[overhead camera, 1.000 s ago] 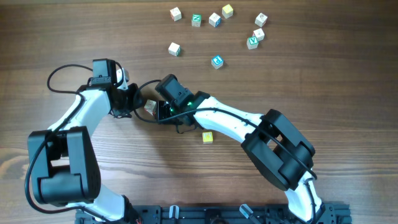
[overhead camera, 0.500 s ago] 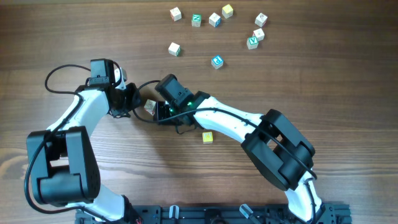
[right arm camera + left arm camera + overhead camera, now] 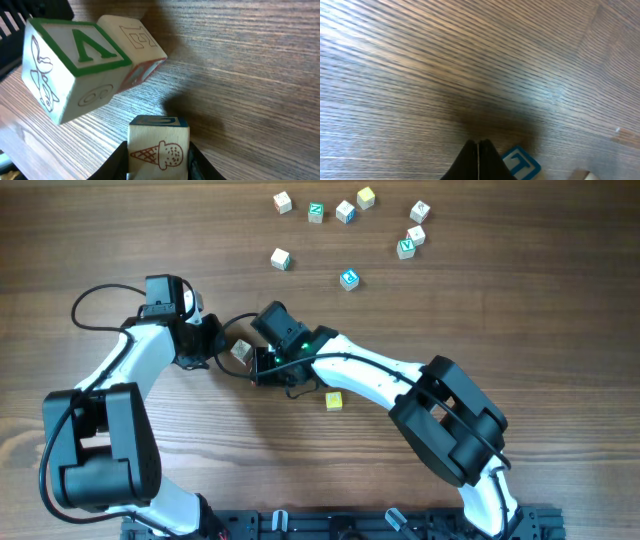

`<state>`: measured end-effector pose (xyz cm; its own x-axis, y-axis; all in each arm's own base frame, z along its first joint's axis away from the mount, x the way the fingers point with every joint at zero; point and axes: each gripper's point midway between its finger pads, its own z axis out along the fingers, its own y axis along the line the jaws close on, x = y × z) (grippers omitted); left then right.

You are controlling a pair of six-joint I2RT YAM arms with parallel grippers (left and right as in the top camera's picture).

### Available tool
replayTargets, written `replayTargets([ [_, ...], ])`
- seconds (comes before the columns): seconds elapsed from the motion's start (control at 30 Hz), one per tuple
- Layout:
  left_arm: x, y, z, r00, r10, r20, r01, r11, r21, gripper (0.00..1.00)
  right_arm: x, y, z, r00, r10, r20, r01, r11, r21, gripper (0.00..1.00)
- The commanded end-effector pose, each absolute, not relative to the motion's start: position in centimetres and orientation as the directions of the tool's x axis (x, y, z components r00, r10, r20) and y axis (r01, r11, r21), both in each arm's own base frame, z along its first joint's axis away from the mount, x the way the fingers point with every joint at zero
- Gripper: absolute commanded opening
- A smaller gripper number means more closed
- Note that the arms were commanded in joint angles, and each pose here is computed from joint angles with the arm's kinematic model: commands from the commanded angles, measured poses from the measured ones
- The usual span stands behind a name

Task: Form a tower

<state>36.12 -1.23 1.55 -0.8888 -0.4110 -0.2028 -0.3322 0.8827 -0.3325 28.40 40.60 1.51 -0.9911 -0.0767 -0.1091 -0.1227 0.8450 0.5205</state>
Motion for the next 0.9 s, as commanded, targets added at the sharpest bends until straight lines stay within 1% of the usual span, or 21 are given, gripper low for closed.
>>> replayTargets([
  [0.0, 36.1, 0.6, 1.3, -0.873, -0.439, -0.210, -0.369, 0.879, -0.303, 0.04, 28.1, 39.2, 1.6, -0.992, -0.074, -0.101, -0.114, 0.872, 0.476, 0.04],
  [0.1, 36.6, 1.7, 2.9, -0.854, -0.463, -0.235, -0.386, 0.869, -0.310, 0.04, 29.0, 38.2, 3.3, -0.984, -0.055, -0.172, -0.125, 0.892, 0.434, 0.04],
  [0.2, 37.0, 3.0, 5.5, -0.829, -0.481, -0.285, -0.391, 0.863, -0.319, 0.04, 29.3, 38.5, 5.6, -0.964, -0.111, -0.242, -0.212, 0.869, 0.447, 0.04],
  [0.23, 37.1, 3.4, 6.2, -0.819, -0.488, -0.303, -0.395, 0.861, -0.320, 0.06, 29.4, 38.6, 6.2, -0.951, -0.144, -0.273, -0.258, 0.857, 0.446, 0.04],
  [0.27, 37.0, 4.0, 6.9, -0.806, -0.497, -0.322, -0.403, 0.858, -0.318, 0.18, 29.4, 38.9, 7.0, -0.930, -0.196, -0.311, -0.324, 0.836, 0.442, 0.04],
  [0.3, 36.8, 4.6, 7.5, -0.794, -0.507, -0.336, -0.415, 0.855, -0.311, 0.22, 29.5, 39.2, 7.7, -0.897, -0.264, -0.356, -0.407, 0.807, 0.428, 0.04],
  [0.33, 36.3, 6.2, 8.0, -0.772, -0.528, -0.352, -0.454, 0.847, -0.276, 0.31, 29.3, 39.7, 8.5, -0.834, -0.370, -0.410, -0.529, 0.748, 0.400, 0.04],
  [0.37, 35.5, 7.9, 7.9, -0.755, -0.554, -0.351, -0.500, 0.833, -0.238, 0.55, 29.4, 39.8, 8.8, -0.791, -0.424, -0.442, -0.591, 0.717, 0.370, 0.04],
  [0.43, 34.7, 9.3, 7.6, -0.739, -0.584, -0.337, -0.542, 0.812, -0.217, 0.72, 29.5, 40.0, 9.3, -0.732, -0.486, -0.478, -0.662, 0.673, 0.329, 0.04],
  [0.47, 34.3, 10.1, 7.5, -0.727, -0.602, -0.330, -0.562, 0.798, -0.216, 1.00, 29.5, 40.0, 9.6, -0.700, -0.518, -0.492, -0.696, 0.650, 0.306, 0.04],
  [0.57, 33.2, 12.6, 7.4, -0.654, -0.688, -0.313, -0.652, 0.723, -0.227, 1.00, 29.8, 40.2, 10.5, -0.561, -0.621, -0.547, -0.810, 0.548, 0.209, 0.04],
  [0.63, 32.4, 14.3, 7.4, -0.606, -0.735, -0.304, -0.702, 0.674, -0.231, 1.00, 30.4, 40.1, 10.6, -0.519, -0.642, -0.565, -0.831, 0.533, 0.158, 0.04],
  [0.73, 31.9, 15.3, 7.4, -0.583, -0.754, -0.303, -0.723, 0.652, -0.231, 1.00, 31.2, 40.3, 11.0, -0.460, -0.661, -0.593, -0.856, 0.508, 0.099, 0.04],
  [0.87, 31.8, 15.4, 7.4, -0.580, -0.757, -0.302, -0.726, 0.648, -0.230, 1.00, 32.0, 40.9, 12.2, -0.397, -0.668, -0.630, -0.877, 0.479, 0.044, 0.04],
])
